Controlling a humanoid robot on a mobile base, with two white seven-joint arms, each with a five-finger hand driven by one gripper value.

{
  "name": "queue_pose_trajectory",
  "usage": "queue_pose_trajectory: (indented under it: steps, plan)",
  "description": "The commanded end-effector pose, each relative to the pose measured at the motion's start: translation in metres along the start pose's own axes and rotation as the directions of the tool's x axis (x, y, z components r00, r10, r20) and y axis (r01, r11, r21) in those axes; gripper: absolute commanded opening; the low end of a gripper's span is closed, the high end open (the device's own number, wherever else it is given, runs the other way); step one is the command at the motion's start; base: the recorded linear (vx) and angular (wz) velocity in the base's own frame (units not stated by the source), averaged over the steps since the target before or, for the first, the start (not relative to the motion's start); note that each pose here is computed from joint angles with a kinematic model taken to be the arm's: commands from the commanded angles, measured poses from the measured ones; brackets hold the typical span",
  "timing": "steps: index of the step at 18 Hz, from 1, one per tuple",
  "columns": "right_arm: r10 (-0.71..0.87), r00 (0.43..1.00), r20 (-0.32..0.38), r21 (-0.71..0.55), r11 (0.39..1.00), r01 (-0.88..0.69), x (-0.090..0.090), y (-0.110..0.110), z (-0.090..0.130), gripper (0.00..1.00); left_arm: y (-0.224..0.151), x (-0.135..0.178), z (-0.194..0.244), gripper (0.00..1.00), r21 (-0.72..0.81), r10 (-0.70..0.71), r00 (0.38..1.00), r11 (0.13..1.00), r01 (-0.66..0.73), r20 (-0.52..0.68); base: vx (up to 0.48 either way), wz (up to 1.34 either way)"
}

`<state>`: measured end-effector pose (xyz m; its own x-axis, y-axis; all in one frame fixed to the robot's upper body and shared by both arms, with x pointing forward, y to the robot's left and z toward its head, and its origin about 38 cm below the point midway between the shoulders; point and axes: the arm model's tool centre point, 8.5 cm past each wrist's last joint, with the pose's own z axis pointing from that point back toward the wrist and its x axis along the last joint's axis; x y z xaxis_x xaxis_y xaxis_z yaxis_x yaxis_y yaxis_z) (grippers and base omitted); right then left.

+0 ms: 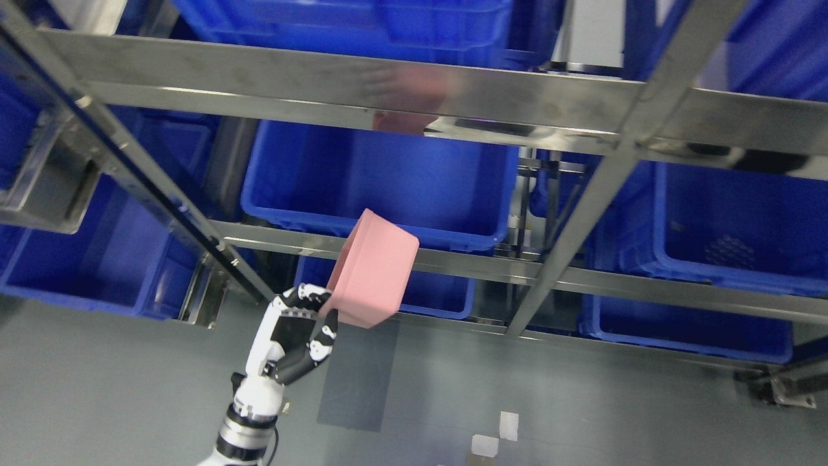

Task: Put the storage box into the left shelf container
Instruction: 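Extend the left hand into the blue bin and release the pink box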

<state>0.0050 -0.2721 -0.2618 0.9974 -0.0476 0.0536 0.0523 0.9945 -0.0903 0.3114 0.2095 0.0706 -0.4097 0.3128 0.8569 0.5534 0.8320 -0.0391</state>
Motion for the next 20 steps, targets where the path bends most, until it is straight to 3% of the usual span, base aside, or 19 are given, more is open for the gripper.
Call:
queue_pose_trajectory:
  steps: [1, 5, 7, 10, 14, 17, 20]
  plan:
    - [-0.02, 1.0, 0.022, -0.018, 1.0, 0.021, 0.009, -0.011, 0.0, 1.0, 0.094, -0.024, -0.018, 0.04, 0.101, -0.116, 0.981, 0.986, 0.133, -0.156, -0.001, -0.37]
    - [-0.02, 1.0, 0.022, -0.018, 1.0, 0.021, 0.009, -0.011, 0.0, 1.0, 0.119, -0.028, -0.073, 0.04, 0.068, -0.14, 0.976, 0.986, 0.153, -0.165, 0.0, -0.23]
    - [-0.02, 1.0, 0.022, -0.018, 1.0, 0.021, 0.009, -0.011, 0.0, 1.0, 0.127, -0.035, -0.102, 0.04, -0.023, -0.218, 0.947, 0.976, 0.219, -0.238, 0.002, -0.06]
    - [-0.02, 1.0, 0.023, -0.016, 1.0, 0.021, 0.01, -0.011, -0.001, 1.0, 0.132, -0.036, -0.148, 0.07, -0.21, -0.392, 0.863, 0.917, 0.339, -0.319, 0.002, 0.05]
    - [-0.02, 1.0, 0.023, -0.017, 1.0, 0.021, 0.01, -0.011, -0.001, 1.0, 0.117, -0.041, -0.188, 0.08, -0.475, -0.628, 0.702, 0.757, 0.45, -0.336, 0.0, 0.03]
    - [-0.02, 1.0, 0.022, -0.016, 1.0, 0.021, 0.009, -0.011, 0.0, 1.0, 0.115, -0.038, -0.203, 0.08, -0.578, -0.733, 0.605, 0.651, 0.493, -0.31, 0.0, 0.0]
    - [-0.022, 1.0, 0.022, -0.018, 1.0, 0.022, 0.009, -0.011, 0.0, 1.0, 0.118, -0.029, -0.216, 0.09, -0.609, -0.78, 0.558, 0.596, 0.524, -0.283, 0.0, 0.0]
